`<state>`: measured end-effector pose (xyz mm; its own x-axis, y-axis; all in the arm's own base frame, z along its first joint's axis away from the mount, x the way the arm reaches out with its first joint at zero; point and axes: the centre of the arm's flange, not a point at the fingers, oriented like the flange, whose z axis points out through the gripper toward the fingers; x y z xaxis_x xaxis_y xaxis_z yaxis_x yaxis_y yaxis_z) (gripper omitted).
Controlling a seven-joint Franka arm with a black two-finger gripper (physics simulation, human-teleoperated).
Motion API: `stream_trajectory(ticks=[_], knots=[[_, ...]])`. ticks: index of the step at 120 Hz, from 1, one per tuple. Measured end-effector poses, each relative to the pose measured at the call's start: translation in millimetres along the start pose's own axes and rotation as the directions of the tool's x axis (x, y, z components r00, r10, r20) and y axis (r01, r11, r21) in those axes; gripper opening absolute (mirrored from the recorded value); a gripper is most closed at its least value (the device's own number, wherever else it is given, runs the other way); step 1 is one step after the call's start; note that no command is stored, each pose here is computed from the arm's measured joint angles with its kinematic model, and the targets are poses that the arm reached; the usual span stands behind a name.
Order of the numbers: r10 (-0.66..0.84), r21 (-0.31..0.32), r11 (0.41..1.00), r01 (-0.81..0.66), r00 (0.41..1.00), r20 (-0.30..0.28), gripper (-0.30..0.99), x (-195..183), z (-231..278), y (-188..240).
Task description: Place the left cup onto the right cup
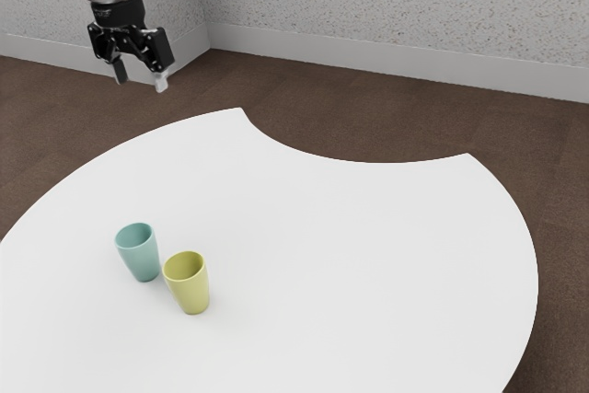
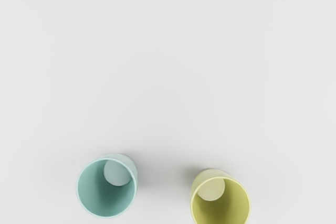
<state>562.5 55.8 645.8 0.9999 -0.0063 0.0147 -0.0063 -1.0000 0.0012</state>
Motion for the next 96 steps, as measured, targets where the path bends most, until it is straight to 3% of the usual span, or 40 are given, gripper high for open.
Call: stream_trajectory(ticks=[37, 62, 96], knots=[[0.003, -0.007, 1.000, -0.003, 1.000, 0.006, 0.67, -4.6, 1.6, 2.5], [-0.007, -0.008, 1.000, 0.008, 0.998, 0.055, 0.67, -11.3, 24.5, -3.6], [-0.025, 0.000, 1.000, 0.025, 0.997, 0.077, 0.67, -21.1, 56.6, -15.5]])
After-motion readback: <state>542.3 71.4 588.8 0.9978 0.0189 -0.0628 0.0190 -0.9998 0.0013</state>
